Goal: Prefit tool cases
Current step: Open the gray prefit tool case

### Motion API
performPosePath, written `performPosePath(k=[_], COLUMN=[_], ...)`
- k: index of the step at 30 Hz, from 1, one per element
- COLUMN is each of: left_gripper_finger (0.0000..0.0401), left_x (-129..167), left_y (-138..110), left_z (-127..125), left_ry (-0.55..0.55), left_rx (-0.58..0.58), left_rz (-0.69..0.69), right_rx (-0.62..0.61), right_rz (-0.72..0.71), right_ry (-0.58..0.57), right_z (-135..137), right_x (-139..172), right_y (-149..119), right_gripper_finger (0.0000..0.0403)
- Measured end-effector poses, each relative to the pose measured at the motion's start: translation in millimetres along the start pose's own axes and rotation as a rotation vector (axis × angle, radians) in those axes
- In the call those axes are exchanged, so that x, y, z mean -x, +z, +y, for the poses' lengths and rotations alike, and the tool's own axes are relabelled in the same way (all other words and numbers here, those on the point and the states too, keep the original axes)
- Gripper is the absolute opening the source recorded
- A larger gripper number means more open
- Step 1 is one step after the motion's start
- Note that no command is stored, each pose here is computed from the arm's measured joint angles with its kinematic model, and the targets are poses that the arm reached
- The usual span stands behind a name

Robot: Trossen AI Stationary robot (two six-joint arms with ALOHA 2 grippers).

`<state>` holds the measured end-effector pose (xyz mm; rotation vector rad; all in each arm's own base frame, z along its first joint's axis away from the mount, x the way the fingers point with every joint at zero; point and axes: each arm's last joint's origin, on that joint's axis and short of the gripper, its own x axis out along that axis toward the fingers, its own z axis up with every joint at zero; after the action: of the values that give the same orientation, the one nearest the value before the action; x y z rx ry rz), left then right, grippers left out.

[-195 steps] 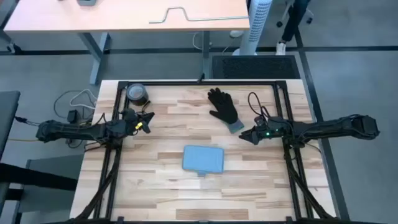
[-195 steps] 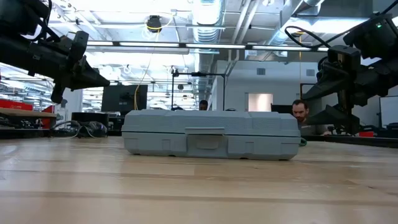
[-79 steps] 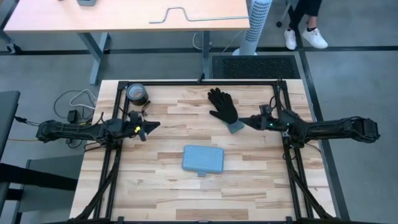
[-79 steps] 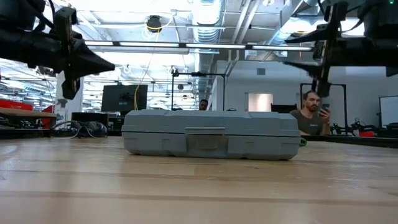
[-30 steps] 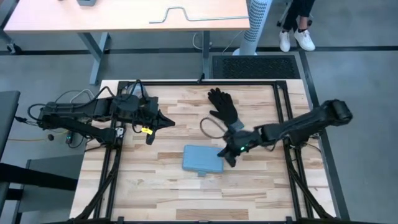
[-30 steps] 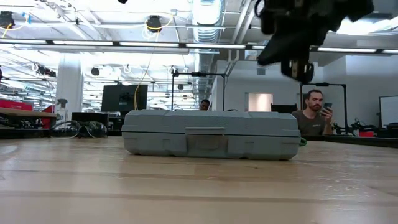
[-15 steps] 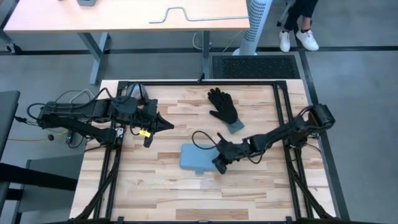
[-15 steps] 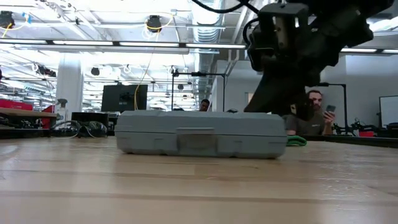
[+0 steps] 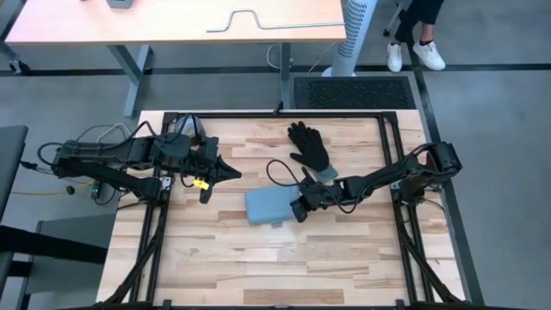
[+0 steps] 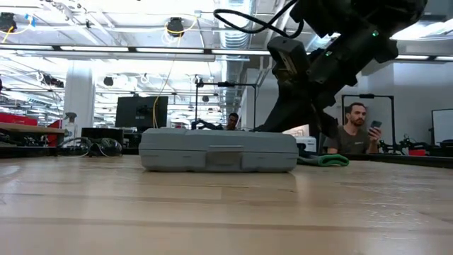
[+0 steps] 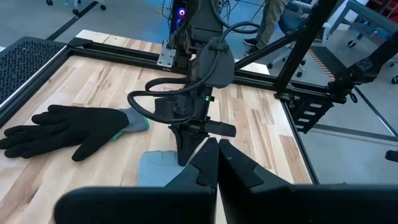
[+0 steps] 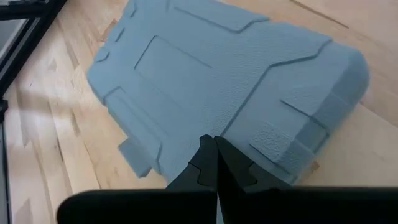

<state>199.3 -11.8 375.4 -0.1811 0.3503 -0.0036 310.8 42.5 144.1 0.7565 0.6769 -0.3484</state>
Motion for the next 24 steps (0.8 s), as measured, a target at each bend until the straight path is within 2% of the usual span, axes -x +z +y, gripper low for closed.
performPosePath(k=[4,7,13,16,19,21,24], left_gripper_finger=[0.0,0.0,0.0,0.0,0.0,0.0,0.0], left_x=[0,-6,-29,-41,-50,-54,-59], left_y=[-1,-15,-83,-123,-156,-173,-180], left_z=[-1,-7,-21,-24,-20,-14,1], left_ry=[-0.003,-0.008,0.105,0.116,0.158,0.227,0.347], left_rx=[0.046,0.089,0.208,0.306,0.381,0.371,0.279], left_rz=[0.004,0.044,0.164,0.168,0.165,0.178,0.173], right_rx=[0.013,0.026,0.028,0.012,-0.014,-0.04,-0.072], right_rz=[-0.013,-0.047,-0.003,0.021,0.022,0.019,0.012], right_ry=[0.063,0.111,-0.056,-0.097,-0.088,-0.067,-0.01], right_z=[10,24,21,19,21,24,32], right_x=[12,34,55,54,49,46,36], right_y=[0,1,-20,-27,-31,-35,-45], right_gripper_finger=[0.0,0.0,0.0,0.0,0.0,0.0,0.0])
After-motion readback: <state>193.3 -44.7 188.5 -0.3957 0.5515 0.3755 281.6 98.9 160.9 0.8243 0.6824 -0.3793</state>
